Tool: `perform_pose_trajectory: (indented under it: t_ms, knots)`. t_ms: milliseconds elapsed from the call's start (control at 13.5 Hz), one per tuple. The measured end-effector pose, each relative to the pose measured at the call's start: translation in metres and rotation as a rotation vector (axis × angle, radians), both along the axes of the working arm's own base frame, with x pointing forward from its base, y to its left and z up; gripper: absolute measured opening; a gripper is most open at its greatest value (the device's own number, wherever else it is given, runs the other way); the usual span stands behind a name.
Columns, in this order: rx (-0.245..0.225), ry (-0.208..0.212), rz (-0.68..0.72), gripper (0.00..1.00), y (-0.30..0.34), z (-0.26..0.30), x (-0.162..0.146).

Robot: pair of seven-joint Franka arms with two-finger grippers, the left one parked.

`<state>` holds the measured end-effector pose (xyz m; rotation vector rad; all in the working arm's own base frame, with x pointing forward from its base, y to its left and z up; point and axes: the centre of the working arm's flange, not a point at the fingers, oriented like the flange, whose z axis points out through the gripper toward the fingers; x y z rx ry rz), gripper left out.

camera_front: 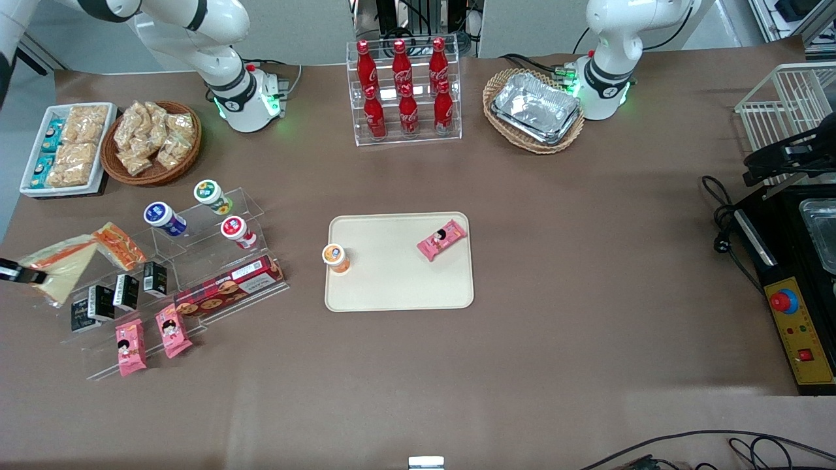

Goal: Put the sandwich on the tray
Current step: 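Lift the sandwich off the rack and carry it toward the cream tray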

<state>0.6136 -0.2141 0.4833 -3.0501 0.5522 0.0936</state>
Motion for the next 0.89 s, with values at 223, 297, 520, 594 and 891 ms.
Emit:
perform_pose_trajectory:
  t_ms: [223,297,520,594,891]
  knots:
    - [-0.008,0.044,-0.103,0.19,0.065,0.013,0.009]
    - [-0.009,0.054,-0.138,0.19,0.087,0.017,0.010]
    - [-0.018,0.072,-0.249,0.19,0.147,0.026,0.014]
    - [-0.023,0.077,-0.291,0.19,0.167,0.027,0.015]
    - [-0.045,0.090,-0.452,0.19,0.255,0.028,0.016]
